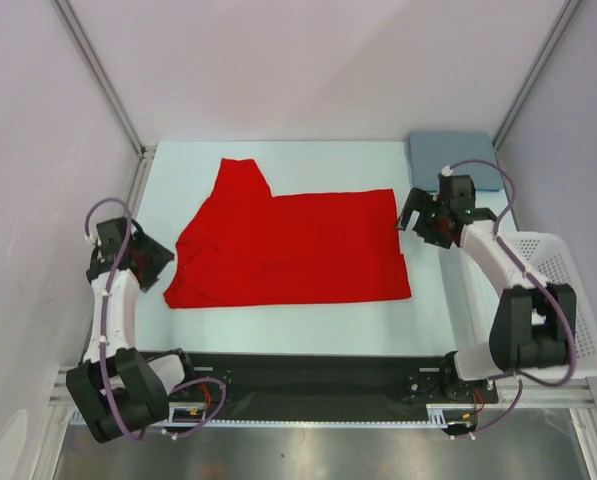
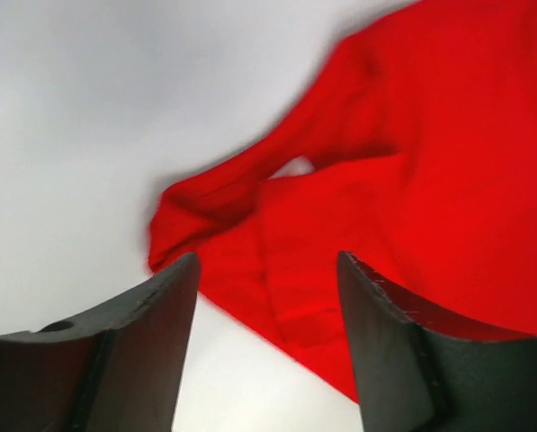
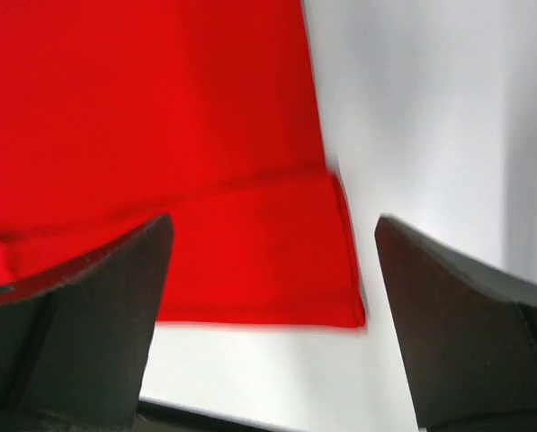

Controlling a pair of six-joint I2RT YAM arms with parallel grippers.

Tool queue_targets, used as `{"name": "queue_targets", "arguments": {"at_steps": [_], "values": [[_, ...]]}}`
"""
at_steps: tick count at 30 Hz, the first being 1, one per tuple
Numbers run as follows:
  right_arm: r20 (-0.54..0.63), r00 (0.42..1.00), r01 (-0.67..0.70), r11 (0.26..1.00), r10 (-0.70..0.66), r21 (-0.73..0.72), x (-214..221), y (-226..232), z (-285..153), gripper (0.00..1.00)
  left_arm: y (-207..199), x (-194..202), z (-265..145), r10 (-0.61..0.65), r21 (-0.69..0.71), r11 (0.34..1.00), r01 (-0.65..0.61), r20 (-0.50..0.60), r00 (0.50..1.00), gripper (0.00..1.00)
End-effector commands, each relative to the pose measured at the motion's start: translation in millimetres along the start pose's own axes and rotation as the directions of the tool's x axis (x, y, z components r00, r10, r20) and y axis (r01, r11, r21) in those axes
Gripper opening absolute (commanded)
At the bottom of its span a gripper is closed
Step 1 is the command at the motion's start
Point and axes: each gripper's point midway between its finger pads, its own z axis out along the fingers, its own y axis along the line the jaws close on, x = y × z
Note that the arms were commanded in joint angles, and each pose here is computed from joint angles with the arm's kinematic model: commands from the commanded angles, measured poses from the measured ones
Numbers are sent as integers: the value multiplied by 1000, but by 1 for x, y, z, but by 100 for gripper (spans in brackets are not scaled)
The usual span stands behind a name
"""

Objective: Fold and stack the t-shirts
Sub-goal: Fold the tshirt

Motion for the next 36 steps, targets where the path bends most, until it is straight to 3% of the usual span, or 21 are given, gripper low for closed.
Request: {"name": "queue_targets", "arguments": {"at_steps": [1,3,5,8,9,10,11,16,18,25,30,36], "values": [[-15,992,-128,965,128,-229,-39,22,31,100,-77,-49,-15,188,274,935,-224,152,970,66],[-64,990,-139,949,125,-283,-48,33,45,96,-104,-52,-4,260,356,885,-299,154,953,65],[-72,993,-109,947,92,-303,-66,41,67,83,-139,-65,-4,323,421,823,-382,206,924,60],[-51,996,-82,950,70,-300,-89,45,97,73,-171,-66,32,444,446,760,-473,175,879,52],[-49,997,-73,948,60,-310,-95,48,104,61,-177,-65,40,469,456,745,-487,161,869,50],[-61,997,-66,950,50,-306,-98,48,112,59,-189,-67,54,490,469,730,-497,148,859,46],[-19,999,-37,950,32,-311,-120,55,112,59,-193,-69,59,513,473,712,-519,156,844,45],[-33,999,22,968,-31,-251,-131,39,147,62,-210,-88,83,567,431,695,-576,164,807,45],[-26,999,37,969,-45,-245,-137,36,151,61,-208,-80,104,586,430,697,-574,119,801,45],[-132,990,25,979,-52,-200,-101,22,152,49,-205,-65,124,639,395,692,-605,56,767,43],[-140,990,-1,985,-23,-172,-96,11,157,54,-204,-66,127,654,376,695,-613,23,756,50],[-167,985,2,988,-29,-156,-88,5,169,55,-195,-64,137,678,350,692,-631,-16,735,52]]}}
